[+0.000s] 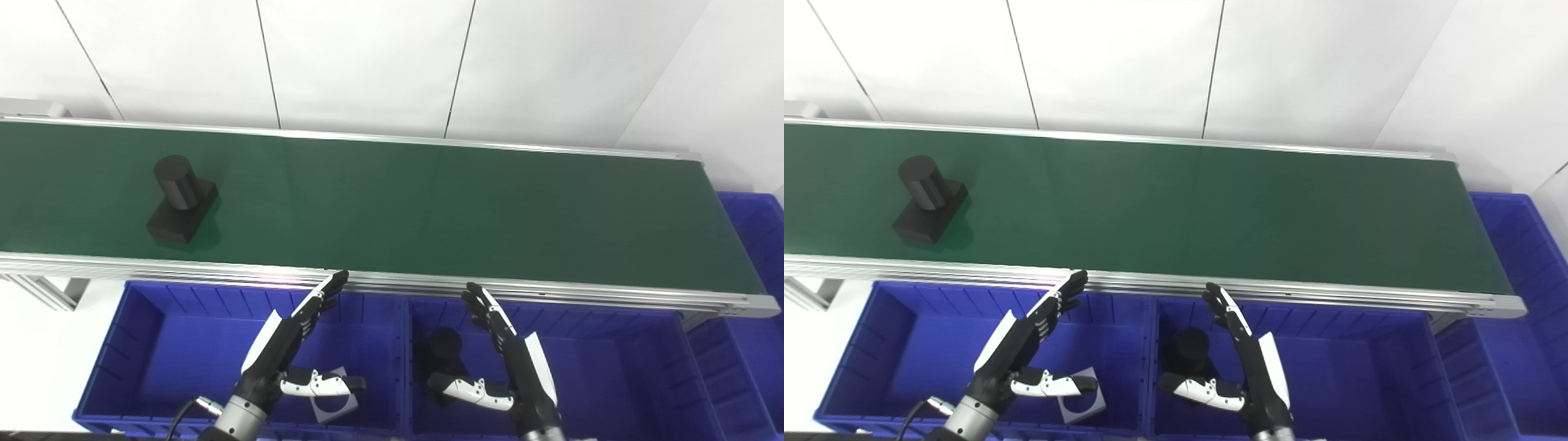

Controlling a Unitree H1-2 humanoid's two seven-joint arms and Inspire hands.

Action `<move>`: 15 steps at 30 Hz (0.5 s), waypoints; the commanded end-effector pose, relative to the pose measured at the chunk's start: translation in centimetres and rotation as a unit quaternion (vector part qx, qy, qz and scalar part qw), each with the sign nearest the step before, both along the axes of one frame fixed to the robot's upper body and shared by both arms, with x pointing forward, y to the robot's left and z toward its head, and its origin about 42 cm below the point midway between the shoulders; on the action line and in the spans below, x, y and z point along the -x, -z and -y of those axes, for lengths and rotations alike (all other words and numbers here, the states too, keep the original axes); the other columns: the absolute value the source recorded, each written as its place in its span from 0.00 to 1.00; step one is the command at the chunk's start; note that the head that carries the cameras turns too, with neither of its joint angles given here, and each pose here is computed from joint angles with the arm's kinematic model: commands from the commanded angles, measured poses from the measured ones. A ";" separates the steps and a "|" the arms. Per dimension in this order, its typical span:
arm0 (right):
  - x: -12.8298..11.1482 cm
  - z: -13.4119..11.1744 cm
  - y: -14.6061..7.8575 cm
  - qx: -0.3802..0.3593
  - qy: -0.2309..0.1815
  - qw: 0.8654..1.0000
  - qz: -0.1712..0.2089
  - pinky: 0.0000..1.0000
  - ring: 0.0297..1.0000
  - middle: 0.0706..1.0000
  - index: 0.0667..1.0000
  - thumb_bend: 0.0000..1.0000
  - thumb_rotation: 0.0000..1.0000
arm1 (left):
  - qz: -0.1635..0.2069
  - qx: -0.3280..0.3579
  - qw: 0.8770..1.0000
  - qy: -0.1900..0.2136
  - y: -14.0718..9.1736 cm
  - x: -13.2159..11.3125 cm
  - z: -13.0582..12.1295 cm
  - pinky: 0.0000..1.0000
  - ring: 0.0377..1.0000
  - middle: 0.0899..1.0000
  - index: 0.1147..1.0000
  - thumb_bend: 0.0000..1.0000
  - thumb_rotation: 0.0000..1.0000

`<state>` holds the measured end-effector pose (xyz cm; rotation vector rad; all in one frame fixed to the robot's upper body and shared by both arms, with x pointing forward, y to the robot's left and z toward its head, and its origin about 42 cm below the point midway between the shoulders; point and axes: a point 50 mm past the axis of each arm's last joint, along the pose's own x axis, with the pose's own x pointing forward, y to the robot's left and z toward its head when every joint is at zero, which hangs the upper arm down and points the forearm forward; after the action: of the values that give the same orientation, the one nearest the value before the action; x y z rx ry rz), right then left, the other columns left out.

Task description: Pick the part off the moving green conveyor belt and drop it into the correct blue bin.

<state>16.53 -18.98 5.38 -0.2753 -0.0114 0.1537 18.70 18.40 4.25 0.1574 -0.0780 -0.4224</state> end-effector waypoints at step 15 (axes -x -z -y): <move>-0.2 2.5 0.1 -0.014 -0.007 0.999 0.041 0.85 0.89 0.90 0.93 0.82 0.27 | 0.025 -0.031 0.999 0.004 1.5 -0.5 3.1 0.90 0.93 0.93 0.91 0.84 0.38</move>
<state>16.14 -21.48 4.24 -0.2670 -0.0049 0.1536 18.51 15.48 1.92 0.2353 -0.0494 -0.4435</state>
